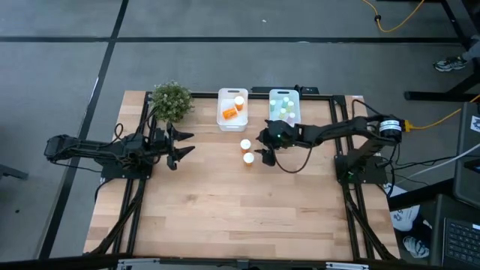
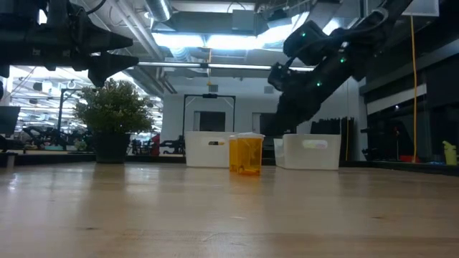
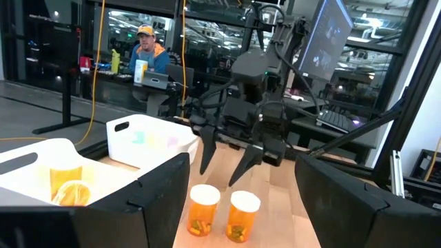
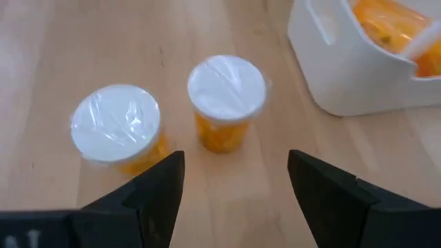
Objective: Pick and place medicine bottles into bin by pill shape (circle, oval)
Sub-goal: Put the orange pill bottle into the left white bin
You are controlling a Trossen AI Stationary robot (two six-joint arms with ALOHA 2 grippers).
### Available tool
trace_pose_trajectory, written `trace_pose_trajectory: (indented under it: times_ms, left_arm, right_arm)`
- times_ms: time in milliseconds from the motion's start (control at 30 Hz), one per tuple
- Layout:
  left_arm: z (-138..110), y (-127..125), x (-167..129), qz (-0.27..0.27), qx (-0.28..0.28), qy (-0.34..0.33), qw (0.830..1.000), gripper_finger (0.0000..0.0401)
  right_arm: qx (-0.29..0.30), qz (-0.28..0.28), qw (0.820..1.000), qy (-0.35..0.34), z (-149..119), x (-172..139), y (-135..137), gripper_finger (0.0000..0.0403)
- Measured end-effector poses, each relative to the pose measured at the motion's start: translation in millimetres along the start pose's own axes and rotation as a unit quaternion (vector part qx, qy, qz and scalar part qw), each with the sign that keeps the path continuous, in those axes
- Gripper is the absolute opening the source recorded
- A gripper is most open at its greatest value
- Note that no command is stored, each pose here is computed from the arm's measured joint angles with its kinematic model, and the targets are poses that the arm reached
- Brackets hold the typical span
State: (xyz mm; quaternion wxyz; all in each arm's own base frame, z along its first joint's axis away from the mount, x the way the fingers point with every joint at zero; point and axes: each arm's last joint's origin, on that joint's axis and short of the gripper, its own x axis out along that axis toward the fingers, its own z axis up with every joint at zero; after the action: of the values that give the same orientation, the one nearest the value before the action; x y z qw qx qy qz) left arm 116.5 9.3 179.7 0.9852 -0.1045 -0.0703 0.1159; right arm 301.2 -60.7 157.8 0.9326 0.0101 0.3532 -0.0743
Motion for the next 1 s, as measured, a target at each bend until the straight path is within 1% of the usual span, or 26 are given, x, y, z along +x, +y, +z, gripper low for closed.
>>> trace_pose_trajectory:
  times_ms: [267, 367, 533, 667, 800, 1000]
  left_arm:
    - [0, 0, 0, 0.0, 0.0, 0.0, 1.0, 0.0255]
    - [0, 0, 0, 0.0, 0.0, 0.0, 1.0, 0.0255]
    - [0, 0, 0, 0.0, 0.0, 0.0, 1.0, 0.0255]
    - [0, 0, 0, 0.0, 0.0, 0.0, 1.0, 0.0255]
    - [0, 0, 0, 0.0, 0.0, 0.0, 1.0, 0.0255]
    - [0, 0, 0, 0.0, 0.0, 0.0, 1.0, 0.0255]
  right_arm:
    - [-0.026, 0.012, 1.0, -0.011, -6, 23, -4, 0.0261]
    - [-0.034, 0.024, 0.999, -0.021, 0, 31, -3, 0.0261]
    - [-0.037, 0.024, 0.998, -0.034, 16, 42, -5, 0.0261]
    - [-0.039, 0.023, 0.998, -0.047, 27, 46, -6, 0.0261]
    - [-0.038, 0.023, 0.998, -0.047, 28, 46, -6, 0.0261]
    - [-0.037, 0.025, 0.999, -0.028, 23, 49, -5, 0.0261]
